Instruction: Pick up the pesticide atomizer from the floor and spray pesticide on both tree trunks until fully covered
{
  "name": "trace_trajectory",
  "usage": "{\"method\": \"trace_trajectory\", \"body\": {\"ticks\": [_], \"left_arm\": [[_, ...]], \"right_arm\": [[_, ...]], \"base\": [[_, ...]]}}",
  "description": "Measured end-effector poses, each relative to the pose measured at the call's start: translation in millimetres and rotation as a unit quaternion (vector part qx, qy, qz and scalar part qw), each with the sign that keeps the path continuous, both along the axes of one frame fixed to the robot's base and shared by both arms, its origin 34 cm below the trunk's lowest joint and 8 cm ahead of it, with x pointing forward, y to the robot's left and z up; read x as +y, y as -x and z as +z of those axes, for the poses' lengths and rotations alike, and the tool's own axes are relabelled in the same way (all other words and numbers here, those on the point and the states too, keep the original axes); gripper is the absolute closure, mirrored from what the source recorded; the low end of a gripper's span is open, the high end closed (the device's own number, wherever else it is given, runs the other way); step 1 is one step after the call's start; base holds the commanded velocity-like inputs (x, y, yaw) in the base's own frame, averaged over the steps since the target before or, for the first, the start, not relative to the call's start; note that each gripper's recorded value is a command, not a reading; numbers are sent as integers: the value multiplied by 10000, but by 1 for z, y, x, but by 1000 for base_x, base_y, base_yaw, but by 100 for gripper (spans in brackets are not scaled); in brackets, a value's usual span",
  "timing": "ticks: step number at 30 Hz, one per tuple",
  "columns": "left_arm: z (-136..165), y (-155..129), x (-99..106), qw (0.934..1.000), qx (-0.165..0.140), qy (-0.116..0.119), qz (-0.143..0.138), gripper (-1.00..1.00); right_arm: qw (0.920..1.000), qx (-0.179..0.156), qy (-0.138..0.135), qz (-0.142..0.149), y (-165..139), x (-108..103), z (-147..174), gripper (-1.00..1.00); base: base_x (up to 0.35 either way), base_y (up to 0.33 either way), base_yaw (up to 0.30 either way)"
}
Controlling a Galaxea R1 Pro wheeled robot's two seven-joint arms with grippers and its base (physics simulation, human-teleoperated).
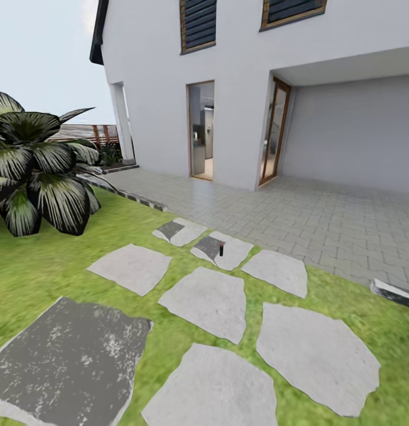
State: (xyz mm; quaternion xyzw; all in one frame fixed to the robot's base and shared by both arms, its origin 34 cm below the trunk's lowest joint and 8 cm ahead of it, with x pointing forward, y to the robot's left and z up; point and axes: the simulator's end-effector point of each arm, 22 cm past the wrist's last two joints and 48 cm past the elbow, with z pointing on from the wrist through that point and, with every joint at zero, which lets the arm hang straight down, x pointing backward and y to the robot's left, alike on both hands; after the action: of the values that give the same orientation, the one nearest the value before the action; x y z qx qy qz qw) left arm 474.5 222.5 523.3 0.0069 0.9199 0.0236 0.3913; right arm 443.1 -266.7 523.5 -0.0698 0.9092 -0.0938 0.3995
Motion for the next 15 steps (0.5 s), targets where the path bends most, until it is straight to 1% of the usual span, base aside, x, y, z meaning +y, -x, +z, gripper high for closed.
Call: {"method": "trace_trajectory", "body": {"ticks": [3, 5, 15], "left_arm": [[5, 2, 0, 10000, -49, 0, -5, -100], [-2, -1, -1, 10000, 14, 1, -20, -100], [2, -2, -6, 10000, -40, 26, -59, -100]], "right_arm": [[10000, -33, 3, 1, 3, 0, 4, -100], [10000, 36, 5, 2, 1, 0, -3, -100], [10000, 19, 7, 9, 2, 0, -1, -100]], "base": [[346, -3, 0], [348, -1, 0], [349, -16, 0]]}}
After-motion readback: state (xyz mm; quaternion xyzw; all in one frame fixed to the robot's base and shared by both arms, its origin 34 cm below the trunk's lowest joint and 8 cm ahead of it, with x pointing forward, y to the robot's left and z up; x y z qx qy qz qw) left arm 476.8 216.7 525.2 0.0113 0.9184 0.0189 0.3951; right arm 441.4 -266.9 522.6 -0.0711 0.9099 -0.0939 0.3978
